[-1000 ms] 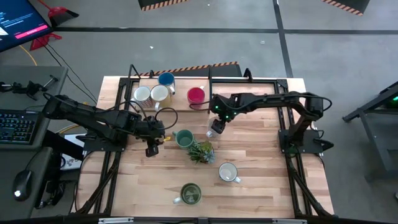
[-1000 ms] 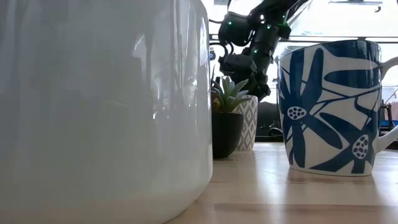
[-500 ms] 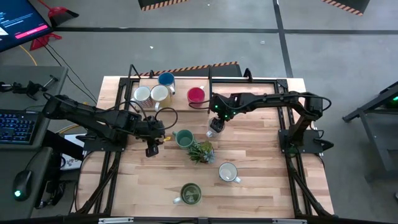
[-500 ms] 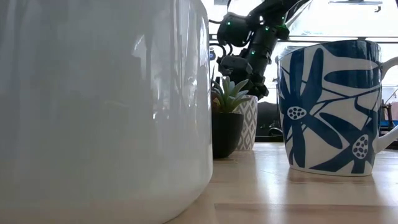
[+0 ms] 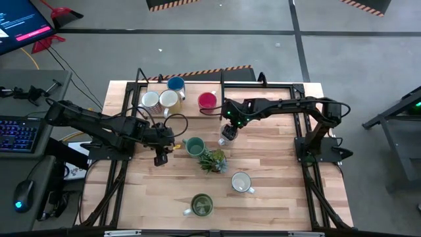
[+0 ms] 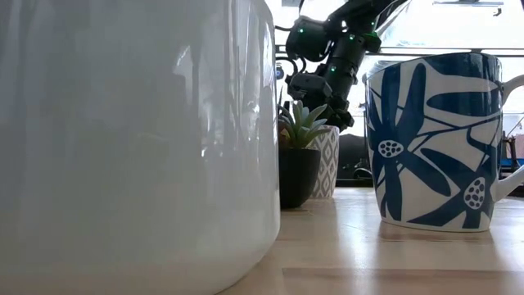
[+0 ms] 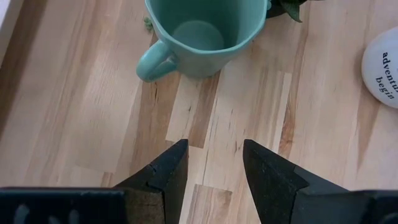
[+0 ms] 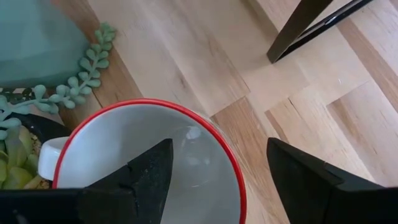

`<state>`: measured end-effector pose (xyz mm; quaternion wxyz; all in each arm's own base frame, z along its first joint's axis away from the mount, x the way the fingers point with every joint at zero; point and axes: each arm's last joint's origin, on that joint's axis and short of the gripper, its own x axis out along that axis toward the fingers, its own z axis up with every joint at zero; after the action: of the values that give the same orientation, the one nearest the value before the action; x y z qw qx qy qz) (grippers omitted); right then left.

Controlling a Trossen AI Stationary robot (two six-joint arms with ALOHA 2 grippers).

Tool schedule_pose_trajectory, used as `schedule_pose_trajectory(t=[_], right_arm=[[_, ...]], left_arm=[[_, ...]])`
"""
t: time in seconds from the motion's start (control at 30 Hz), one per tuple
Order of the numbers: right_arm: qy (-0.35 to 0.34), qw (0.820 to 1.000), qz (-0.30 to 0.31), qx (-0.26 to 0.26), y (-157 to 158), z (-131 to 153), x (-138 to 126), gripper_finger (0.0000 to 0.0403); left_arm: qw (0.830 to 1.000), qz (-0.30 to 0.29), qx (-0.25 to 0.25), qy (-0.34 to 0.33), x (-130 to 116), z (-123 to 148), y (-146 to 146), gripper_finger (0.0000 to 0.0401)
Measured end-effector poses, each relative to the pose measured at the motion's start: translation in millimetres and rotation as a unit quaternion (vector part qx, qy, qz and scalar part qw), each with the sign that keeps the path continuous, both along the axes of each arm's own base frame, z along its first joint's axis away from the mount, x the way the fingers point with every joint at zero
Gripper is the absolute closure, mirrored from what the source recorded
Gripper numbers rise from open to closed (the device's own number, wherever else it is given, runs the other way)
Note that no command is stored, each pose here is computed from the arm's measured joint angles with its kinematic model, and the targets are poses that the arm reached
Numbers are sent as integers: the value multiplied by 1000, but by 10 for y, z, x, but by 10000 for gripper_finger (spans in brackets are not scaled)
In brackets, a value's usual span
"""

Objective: Place coffee mugs
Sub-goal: Put the gray patterned mug on the shelf

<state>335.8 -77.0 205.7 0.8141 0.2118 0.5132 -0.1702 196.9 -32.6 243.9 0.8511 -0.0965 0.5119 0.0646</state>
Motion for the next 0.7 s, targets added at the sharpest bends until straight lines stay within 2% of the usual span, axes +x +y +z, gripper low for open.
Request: schedule_pose_trajectory(t=[0.33,0.7], right_arm=[[2,1000,-8,-2,-3,-2,-4,196],[33,999,-19,5,-40,-198,37,199]], left_arm=[[1000,0,0,0,0,0,0,256],[1000,0,0,0,0,-1,0,256]])
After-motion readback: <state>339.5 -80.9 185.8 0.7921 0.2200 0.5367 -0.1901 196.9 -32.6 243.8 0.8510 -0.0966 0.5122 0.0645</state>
